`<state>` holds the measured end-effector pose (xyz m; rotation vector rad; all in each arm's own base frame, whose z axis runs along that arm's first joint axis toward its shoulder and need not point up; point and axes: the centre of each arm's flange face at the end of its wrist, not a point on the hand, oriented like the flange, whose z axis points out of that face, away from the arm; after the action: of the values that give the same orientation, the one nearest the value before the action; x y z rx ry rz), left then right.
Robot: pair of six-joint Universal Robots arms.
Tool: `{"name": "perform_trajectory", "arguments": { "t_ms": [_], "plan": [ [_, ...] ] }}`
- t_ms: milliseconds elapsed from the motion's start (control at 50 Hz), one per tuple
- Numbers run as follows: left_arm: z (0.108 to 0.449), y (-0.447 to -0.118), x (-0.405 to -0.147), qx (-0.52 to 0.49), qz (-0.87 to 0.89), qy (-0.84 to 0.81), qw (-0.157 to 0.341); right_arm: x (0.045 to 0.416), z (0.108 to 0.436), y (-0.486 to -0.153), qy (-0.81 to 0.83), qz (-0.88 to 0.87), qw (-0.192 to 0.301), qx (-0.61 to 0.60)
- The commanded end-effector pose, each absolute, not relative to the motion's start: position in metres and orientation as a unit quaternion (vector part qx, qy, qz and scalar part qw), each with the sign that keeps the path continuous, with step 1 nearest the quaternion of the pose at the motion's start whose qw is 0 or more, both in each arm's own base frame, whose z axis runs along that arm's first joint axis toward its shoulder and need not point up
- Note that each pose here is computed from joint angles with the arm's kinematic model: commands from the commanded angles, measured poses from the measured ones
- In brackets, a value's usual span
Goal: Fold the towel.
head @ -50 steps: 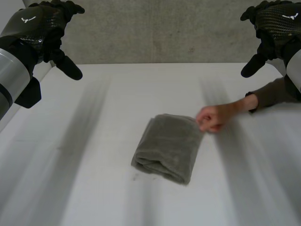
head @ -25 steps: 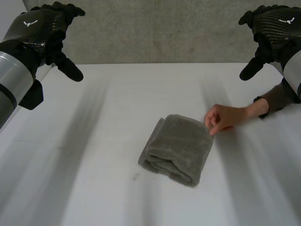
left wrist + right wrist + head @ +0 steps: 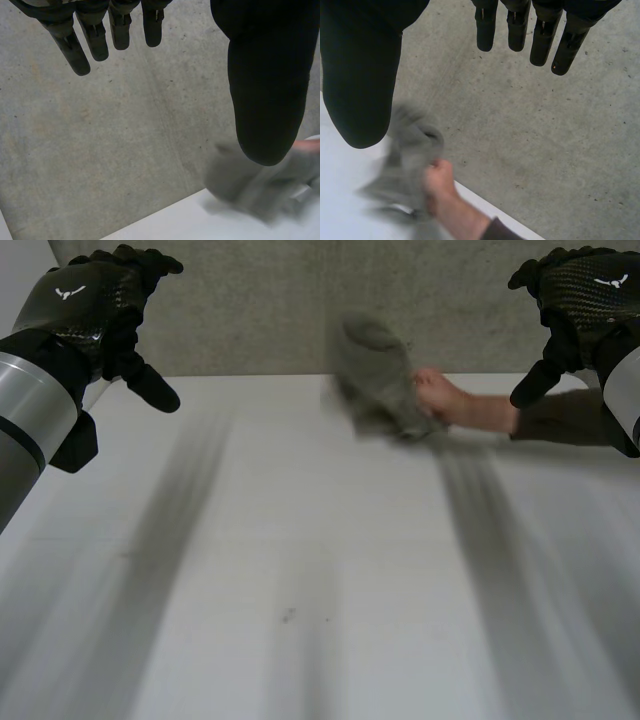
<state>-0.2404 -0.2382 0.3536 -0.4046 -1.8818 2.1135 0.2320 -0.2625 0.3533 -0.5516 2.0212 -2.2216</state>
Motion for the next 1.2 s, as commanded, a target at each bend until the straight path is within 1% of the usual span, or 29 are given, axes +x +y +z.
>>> {"name": "perform_trajectory", "arguments": {
  "t_ms": [20, 860, 1020, 1080, 1100, 1120, 1180, 1200],
  "plan": [
    [0.353, -0.238, -0.24, -0.141, 0.732, -0.652, 0.14, 0.232, 0.354, -0.263, 0.661, -0.727, 0.044, -0.18],
    [0.344, -0.243, -0.244, -0.144, 0.732, -0.651, 0.142, 0.239, 0.351, -0.257, 0.657, -0.725, 0.061, -0.197],
    [0.329, -0.25, -0.248, -0.148, 0.716, -0.668, 0.14, 0.241, 0.348, -0.258, 0.657, -0.722, 0.066, -0.204],
    [0.32, -0.255, -0.251, -0.151, 0.706, -0.678, 0.138, 0.245, 0.342, -0.259, 0.661, -0.711, 0.072, -0.229],
    [0.315, -0.259, -0.253, -0.153, 0.699, -0.685, 0.136, 0.248, 0.332, -0.263, 0.668, -0.698, 0.07, -0.249],
    [0.308, -0.263, -0.254, -0.158, 0.689, -0.695, 0.131, 0.252, 0.32, -0.266, 0.675, -0.684, 0.064, -0.271],
    [0.3, -0.264, -0.254, -0.166, 0.676, -0.707, 0.123, 0.254, 0.311, -0.268, 0.68, -0.67, 0.054, -0.291],
    [0.292, -0.264, -0.255, -0.179, 0.66, -0.721, 0.113, 0.255, 0.304, -0.269, 0.683, -0.66, 0.042, -0.309]
  ]
}}
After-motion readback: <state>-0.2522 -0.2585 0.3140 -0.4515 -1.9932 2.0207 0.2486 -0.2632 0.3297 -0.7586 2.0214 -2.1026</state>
